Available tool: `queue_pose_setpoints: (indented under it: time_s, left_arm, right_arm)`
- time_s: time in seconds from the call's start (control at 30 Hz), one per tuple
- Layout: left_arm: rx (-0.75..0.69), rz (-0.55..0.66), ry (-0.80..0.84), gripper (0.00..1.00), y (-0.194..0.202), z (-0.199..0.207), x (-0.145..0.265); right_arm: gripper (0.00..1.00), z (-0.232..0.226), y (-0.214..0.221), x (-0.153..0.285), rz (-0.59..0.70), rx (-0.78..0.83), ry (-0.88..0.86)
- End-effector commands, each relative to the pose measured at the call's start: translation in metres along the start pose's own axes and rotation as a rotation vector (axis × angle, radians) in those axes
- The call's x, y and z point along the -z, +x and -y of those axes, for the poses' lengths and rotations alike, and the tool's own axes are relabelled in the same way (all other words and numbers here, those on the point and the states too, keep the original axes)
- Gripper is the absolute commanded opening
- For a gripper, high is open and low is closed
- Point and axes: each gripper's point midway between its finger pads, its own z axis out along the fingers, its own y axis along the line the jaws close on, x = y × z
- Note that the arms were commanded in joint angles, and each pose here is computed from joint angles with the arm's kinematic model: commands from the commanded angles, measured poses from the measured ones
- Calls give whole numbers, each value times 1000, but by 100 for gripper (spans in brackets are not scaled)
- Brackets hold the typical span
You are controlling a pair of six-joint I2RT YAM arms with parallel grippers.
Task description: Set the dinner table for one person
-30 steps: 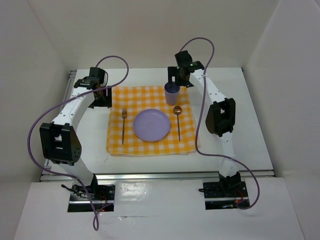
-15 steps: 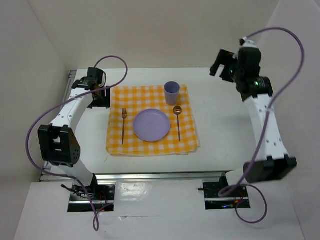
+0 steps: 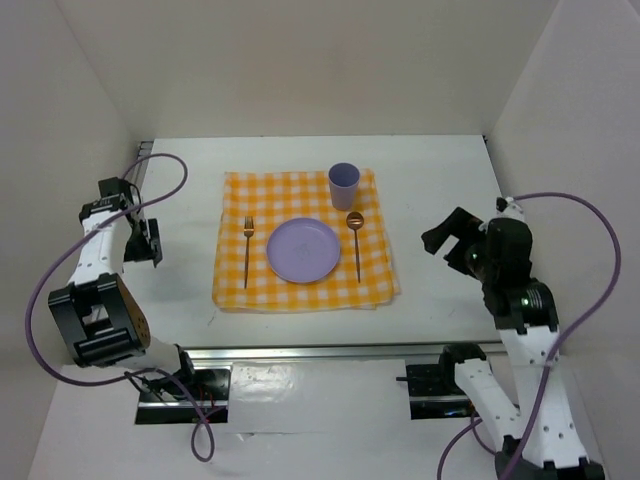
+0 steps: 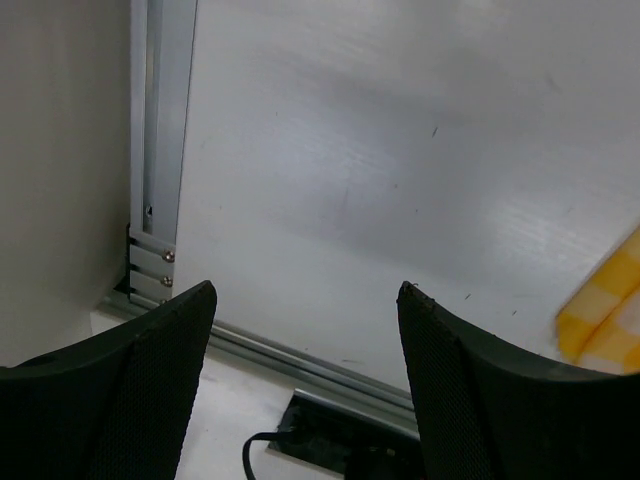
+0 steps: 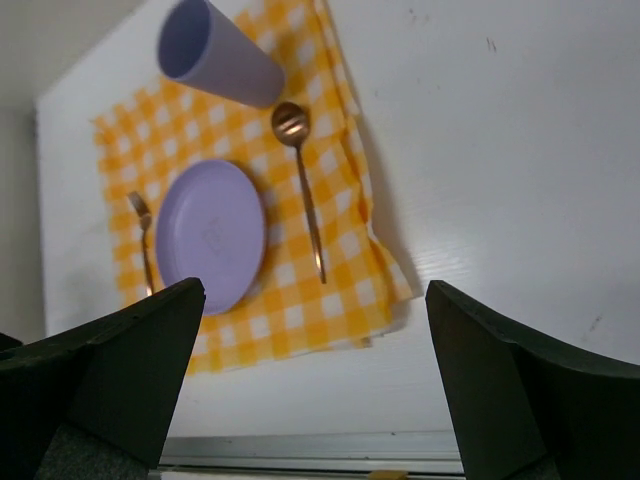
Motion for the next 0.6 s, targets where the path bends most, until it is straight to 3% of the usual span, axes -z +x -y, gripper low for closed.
queue_pose_setpoints:
  time_s: [0.0, 0.13, 0.57]
  left_arm:
    - [-75, 63, 2, 80, 10, -9, 19]
    - [-89, 59, 13, 80, 32, -7, 22]
    - [-79, 108, 7, 80, 38, -10, 40]
  right_arm:
    - [100, -9, -8, 20, 69, -77, -53]
    - [100, -5, -1, 23, 50, -130, -30]
    - [100, 15, 19, 26, -17, -154, 70]
